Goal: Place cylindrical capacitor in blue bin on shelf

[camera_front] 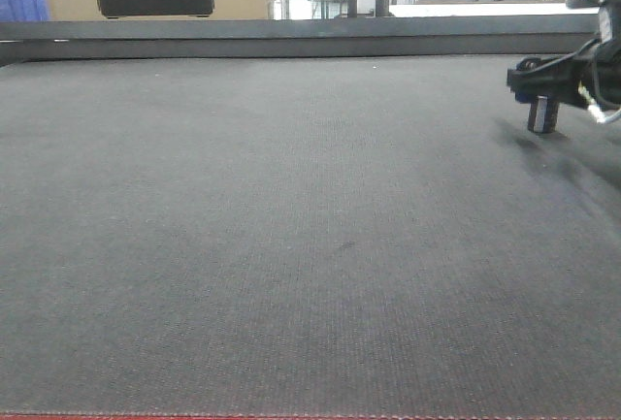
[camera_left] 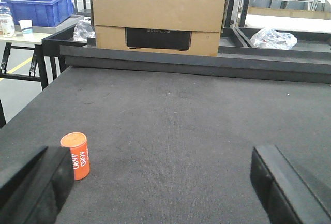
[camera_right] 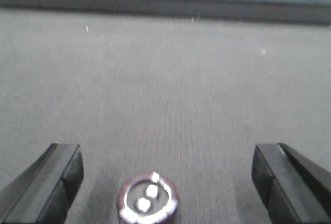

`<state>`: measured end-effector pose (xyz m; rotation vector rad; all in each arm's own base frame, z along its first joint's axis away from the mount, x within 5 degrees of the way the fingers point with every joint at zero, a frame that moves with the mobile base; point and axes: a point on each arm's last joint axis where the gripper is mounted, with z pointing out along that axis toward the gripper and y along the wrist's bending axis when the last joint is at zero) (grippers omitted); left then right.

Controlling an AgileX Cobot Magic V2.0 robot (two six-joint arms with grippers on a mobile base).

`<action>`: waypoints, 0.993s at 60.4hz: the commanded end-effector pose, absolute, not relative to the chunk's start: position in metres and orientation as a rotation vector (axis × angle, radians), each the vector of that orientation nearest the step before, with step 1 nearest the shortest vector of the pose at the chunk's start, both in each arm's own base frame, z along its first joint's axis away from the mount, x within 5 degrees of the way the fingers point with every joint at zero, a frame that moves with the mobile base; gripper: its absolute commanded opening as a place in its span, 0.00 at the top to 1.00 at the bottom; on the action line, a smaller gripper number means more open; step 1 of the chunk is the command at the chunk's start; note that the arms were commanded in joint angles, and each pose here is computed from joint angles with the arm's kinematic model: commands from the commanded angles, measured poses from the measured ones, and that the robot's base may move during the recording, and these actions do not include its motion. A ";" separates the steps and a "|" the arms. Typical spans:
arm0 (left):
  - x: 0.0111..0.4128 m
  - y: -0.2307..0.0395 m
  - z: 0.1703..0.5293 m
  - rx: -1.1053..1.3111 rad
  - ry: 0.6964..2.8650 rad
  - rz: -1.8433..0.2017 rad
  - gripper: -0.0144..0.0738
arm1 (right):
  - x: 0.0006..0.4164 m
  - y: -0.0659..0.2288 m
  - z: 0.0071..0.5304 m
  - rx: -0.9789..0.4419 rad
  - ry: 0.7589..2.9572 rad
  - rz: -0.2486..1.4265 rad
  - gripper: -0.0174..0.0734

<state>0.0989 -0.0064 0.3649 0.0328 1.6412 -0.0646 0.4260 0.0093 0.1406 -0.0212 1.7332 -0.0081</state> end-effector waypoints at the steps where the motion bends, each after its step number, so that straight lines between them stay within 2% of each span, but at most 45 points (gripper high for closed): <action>1: 0.099 -0.007 0.368 0.041 1.630 -0.065 0.15 | 0.430 0.009 0.138 -0.029 1.724 -0.011 0.18; 24: 0.099 -0.007 0.368 0.041 1.630 -0.065 0.15 | 0.444 0.009 0.125 -0.028 1.747 -0.010 0.18; 28: 0.099 -0.007 0.368 0.041 1.630 -0.065 0.15 | 0.443 0.009 0.123 -0.029 1.762 -0.009 0.21; 34: 0.099 -0.007 0.368 0.041 1.632 -0.065 0.15 | 0.443 0.009 0.121 -0.029 1.782 -0.009 0.34; 38: 0.099 -0.007 0.368 0.041 1.632 -0.065 0.15 | 0.443 0.009 0.121 -0.029 1.790 -0.009 0.49; 48: 0.099 -0.007 0.367 0.041 1.634 -0.065 0.15 | 0.442 0.009 0.119 -0.030 1.810 -0.009 0.78; 56: 0.099 -0.007 0.367 0.041 1.636 -0.065 0.15 | 0.442 0.009 0.126 -0.029 1.793 -0.009 0.92; 60: 0.099 -0.007 0.366 0.037 1.645 -0.070 0.15 | 0.442 0.009 0.138 -0.029 1.771 -0.008 0.96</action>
